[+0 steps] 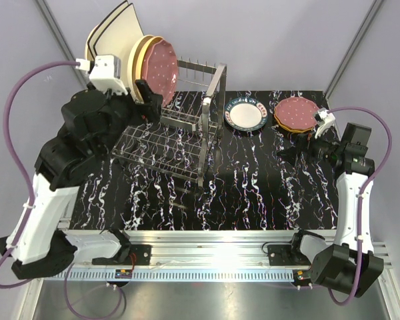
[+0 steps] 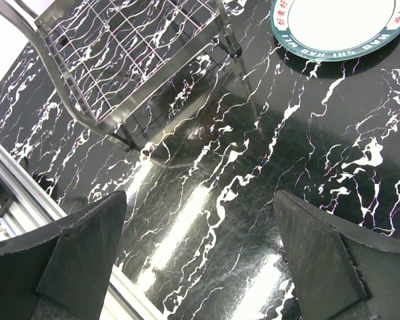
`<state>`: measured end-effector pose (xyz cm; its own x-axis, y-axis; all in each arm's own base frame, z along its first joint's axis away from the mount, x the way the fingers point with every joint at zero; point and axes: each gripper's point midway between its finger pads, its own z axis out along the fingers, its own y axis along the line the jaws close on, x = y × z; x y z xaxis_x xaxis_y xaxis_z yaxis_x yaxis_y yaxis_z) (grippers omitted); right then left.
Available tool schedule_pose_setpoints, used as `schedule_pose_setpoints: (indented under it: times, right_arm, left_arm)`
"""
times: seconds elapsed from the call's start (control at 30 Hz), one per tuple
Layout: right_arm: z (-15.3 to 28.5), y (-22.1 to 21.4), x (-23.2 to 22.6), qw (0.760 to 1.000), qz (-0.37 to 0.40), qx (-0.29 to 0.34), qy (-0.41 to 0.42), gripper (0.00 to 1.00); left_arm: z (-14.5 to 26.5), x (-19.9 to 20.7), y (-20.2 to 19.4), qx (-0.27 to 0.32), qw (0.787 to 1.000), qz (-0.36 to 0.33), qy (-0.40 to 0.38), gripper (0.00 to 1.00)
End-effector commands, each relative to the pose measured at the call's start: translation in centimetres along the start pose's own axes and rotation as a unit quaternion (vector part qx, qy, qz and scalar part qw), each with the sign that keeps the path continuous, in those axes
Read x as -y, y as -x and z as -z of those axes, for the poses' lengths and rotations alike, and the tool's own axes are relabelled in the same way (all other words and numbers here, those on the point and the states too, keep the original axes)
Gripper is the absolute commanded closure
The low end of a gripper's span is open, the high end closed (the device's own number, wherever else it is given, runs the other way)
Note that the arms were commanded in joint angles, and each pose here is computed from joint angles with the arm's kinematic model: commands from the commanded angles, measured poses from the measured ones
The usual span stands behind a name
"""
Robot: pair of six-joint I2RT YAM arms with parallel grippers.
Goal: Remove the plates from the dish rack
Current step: Grab a plate with the left arm
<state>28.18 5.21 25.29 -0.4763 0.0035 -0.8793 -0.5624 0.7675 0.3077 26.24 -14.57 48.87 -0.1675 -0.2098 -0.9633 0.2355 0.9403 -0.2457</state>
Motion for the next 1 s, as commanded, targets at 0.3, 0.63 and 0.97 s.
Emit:
schedule_pose_setpoints:
  times: [0.3,0.63,0.97]
  right_arm:
    - [0.6,0.9,-1.4,0.999,0.028,0.017,0.014,0.00]
    - [0.6,0.9,-1.5,0.999,0.030,0.018,0.016,0.00]
    - [0.6,0.9,-1.4,0.999,0.030,0.017,0.016,0.00]
  left_arm:
    - [-4.6,1.3,3.8,0.032,0.999,-0.012,0.023,0.16]
    - [-7.3,0.2,2.9,0.015,0.999,-0.019,0.042,0.18]
    - [-8.2,0.8,1.9,-0.001,0.999,-0.021,0.025,0.20]
